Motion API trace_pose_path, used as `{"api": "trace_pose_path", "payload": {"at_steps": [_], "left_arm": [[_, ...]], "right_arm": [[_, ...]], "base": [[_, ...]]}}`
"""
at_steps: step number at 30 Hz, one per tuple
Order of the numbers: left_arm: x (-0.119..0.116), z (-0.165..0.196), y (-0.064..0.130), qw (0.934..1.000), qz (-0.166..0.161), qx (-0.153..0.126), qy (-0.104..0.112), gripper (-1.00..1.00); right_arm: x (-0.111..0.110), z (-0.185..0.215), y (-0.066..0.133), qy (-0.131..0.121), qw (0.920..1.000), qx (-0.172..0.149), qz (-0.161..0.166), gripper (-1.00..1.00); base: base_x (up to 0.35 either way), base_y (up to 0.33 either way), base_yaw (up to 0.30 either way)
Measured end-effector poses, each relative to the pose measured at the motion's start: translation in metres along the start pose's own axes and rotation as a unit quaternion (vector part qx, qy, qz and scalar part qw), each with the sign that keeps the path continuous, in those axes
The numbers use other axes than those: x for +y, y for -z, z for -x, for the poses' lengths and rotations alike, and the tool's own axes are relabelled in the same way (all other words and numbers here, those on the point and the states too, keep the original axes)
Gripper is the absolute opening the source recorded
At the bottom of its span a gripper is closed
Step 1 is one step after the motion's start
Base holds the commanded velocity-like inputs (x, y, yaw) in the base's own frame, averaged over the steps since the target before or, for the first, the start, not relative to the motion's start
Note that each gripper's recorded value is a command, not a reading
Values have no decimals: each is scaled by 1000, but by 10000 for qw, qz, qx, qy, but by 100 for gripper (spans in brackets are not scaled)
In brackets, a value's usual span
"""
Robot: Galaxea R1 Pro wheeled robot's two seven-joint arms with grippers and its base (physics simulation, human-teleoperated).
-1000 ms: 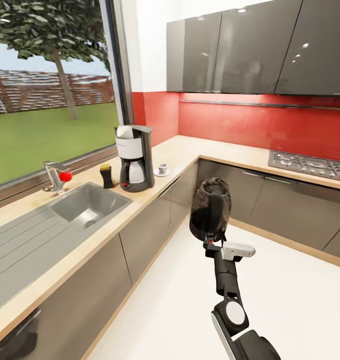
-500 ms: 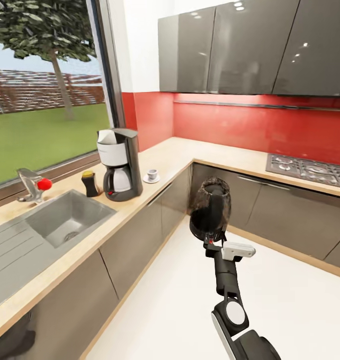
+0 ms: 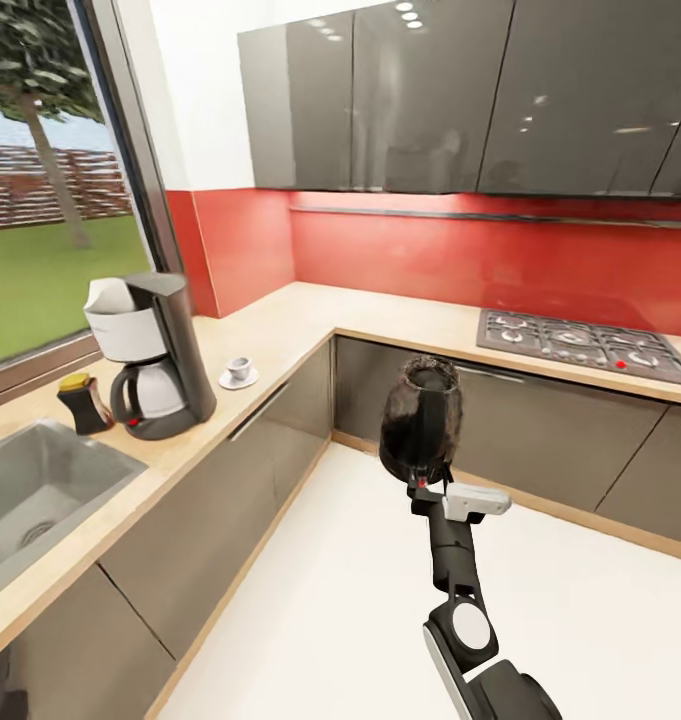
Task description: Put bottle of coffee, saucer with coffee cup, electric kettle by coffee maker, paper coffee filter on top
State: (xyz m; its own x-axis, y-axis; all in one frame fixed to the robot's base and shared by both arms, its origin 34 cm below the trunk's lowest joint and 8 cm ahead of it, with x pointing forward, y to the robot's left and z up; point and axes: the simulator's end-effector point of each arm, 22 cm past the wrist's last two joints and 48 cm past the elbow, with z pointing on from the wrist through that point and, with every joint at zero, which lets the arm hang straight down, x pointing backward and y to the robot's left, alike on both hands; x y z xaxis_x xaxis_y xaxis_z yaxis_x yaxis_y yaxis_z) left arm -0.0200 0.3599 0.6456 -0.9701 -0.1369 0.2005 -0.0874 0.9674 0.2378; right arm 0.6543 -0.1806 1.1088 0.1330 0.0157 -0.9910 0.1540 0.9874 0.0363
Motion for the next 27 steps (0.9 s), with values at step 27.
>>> {"api": "trace_pose_path", "payload": {"at_steps": [27], "left_arm": [[0, 1, 0, 10000, -3, -19, 0, 100]], "right_arm": [[-4, -1, 1, 37, 10000, -13, -10, -100]], "base": [[282, -210, -7]]}}
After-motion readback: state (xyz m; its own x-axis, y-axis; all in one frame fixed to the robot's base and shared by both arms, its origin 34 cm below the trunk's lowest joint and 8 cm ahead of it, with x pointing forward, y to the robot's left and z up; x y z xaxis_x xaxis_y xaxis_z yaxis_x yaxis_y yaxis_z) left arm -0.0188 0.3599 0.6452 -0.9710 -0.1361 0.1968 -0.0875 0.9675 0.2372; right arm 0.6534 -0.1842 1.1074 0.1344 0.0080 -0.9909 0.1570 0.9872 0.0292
